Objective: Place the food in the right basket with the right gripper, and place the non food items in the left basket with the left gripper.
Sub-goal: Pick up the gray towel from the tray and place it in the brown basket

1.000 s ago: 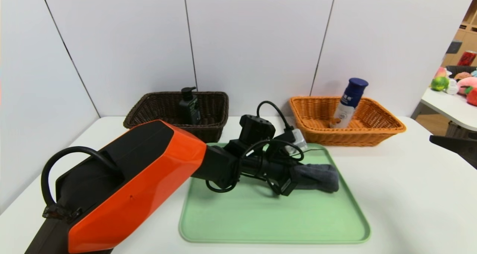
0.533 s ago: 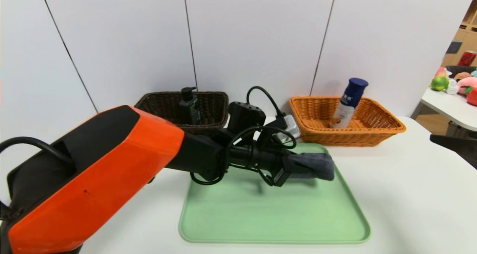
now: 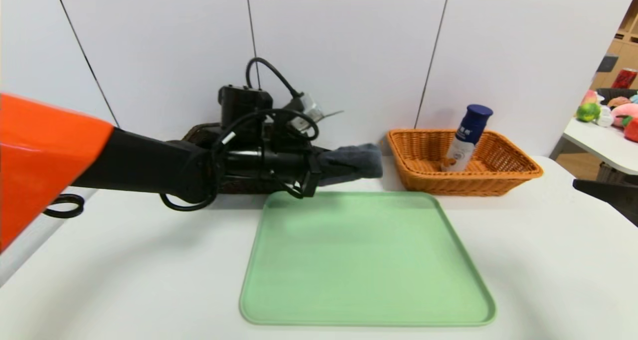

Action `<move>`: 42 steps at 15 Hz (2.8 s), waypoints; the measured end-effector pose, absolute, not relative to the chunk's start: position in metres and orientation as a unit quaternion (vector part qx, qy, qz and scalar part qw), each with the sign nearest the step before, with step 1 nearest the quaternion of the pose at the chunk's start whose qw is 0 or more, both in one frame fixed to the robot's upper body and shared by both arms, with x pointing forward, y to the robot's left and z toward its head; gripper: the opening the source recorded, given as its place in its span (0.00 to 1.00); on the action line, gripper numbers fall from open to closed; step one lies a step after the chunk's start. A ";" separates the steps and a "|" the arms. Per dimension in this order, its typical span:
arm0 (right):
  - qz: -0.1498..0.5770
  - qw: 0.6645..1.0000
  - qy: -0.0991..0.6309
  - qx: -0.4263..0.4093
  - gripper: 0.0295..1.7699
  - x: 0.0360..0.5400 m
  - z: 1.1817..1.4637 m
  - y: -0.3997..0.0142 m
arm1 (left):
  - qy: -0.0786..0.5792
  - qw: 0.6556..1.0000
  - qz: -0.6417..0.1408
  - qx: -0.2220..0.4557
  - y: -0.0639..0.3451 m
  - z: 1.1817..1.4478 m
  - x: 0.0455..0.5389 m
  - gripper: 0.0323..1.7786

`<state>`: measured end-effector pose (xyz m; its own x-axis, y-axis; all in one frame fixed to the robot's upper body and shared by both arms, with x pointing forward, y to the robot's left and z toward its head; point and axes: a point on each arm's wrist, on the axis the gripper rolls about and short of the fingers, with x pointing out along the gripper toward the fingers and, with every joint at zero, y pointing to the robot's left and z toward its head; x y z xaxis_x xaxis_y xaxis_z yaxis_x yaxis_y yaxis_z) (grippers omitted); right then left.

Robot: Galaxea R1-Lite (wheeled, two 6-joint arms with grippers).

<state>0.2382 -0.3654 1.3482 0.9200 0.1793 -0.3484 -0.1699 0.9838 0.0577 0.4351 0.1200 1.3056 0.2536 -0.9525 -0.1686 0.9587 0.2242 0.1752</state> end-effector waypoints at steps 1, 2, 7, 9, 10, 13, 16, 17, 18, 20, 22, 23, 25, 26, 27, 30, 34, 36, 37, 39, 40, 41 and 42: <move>0.092 0.979 0.179 0.014 0.96 0.238 1.348 -0.365 | 0.005 0.794 -0.596 0.123 0.135 1.313 0.439 0.16; 0.093 0.979 0.180 0.014 0.96 0.239 1.348 -0.365 | -0.001 0.806 -0.579 0.125 0.151 1.320 0.443 0.16; 0.093 0.978 0.186 0.015 0.96 0.241 1.346 -0.366 | -0.008 0.851 -0.507 0.139 0.215 1.329 0.463 0.16; 0.093 0.978 0.189 0.016 0.96 0.241 1.344 -0.366 | -0.004 0.863 -0.482 0.149 0.238 1.325 0.472 0.16; 0.093 0.977 0.191 0.017 0.96 0.241 1.344 -0.366 | 0.003 0.868 -0.474 0.148 0.246 1.322 0.475 0.16; 0.095 0.976 0.194 0.018 0.96 0.241 1.343 -0.365 | 0.015 0.872 -0.469 0.140 0.270 1.314 0.482 0.16; 0.095 0.976 0.194 0.018 0.96 0.240 1.342 -0.365 | 0.013 0.872 -0.462 0.163 0.281 1.306 0.488 0.16; 0.095 0.976 0.195 0.018 0.96 0.240 1.342 -0.365 | 0.014 0.870 -0.462 0.173 0.283 1.303 0.489 0.16; 0.095 0.976 0.197 0.019 0.96 0.239 1.341 -0.365 | 0.015 0.868 -0.462 0.184 0.284 1.300 0.490 0.16; 0.095 0.975 0.199 0.020 0.96 0.239 1.339 -0.364 | 0.017 0.864 -0.462 0.200 0.287 1.296 0.492 0.16; 0.096 0.975 0.201 0.020 0.96 0.239 1.337 -0.364 | 0.018 0.863 -0.462 0.202 0.287 1.293 0.494 0.16; 0.096 0.974 0.203 0.021 0.96 0.238 1.336 -0.364 | 0.018 0.863 -0.462 0.203 0.287 1.292 0.495 0.16; 0.097 0.974 0.205 0.021 0.96 0.238 1.334 -0.364 | 0.017 0.864 -0.460 0.203 0.287 1.291 0.499 0.16; 0.098 0.974 0.205 0.021 0.96 0.238 1.333 -0.364 | 0.017 0.864 -0.460 0.204 0.287 1.290 0.501 0.16; 0.099 0.973 0.207 0.021 0.96 0.238 1.332 -0.363 | 0.013 0.864 -0.460 0.205 0.287 1.291 0.504 0.16; 0.100 0.973 0.209 0.022 0.96 0.238 1.331 -0.363 | 0.001 0.864 -0.457 0.210 0.286 1.291 0.517 0.16; 0.100 0.972 0.212 0.023 0.96 0.238 1.329 -0.363 | -0.001 0.862 -0.461 0.210 0.283 1.284 0.531 0.16; 0.100 0.972 0.213 0.024 0.96 0.238 1.328 -0.363 | 0.005 0.862 -0.463 0.208 0.281 1.279 0.533 0.16; 0.102 0.971 0.214 0.023 0.96 0.238 1.328 -0.362 | 0.011 0.861 -0.464 0.206 0.280 1.278 0.534 0.16; 0.105 0.971 0.214 0.023 0.96 0.238 1.328 -0.361 | 0.022 0.861 -0.467 0.201 0.280 1.277 0.535 0.16; 0.105 0.971 0.214 0.023 0.96 0.238 1.328 -0.361 | 0.022 0.861 -0.466 0.202 0.280 1.278 0.536 0.16; 0.106 0.971 0.214 0.023 0.96 0.238 1.328 -0.361 | 0.022 0.861 -0.466 0.202 0.280 1.277 0.537 0.16; 0.105 0.971 0.214 0.023 0.96 0.238 1.328 -0.361 | 0.021 0.861 -0.466 0.202 0.280 1.278 0.537 0.20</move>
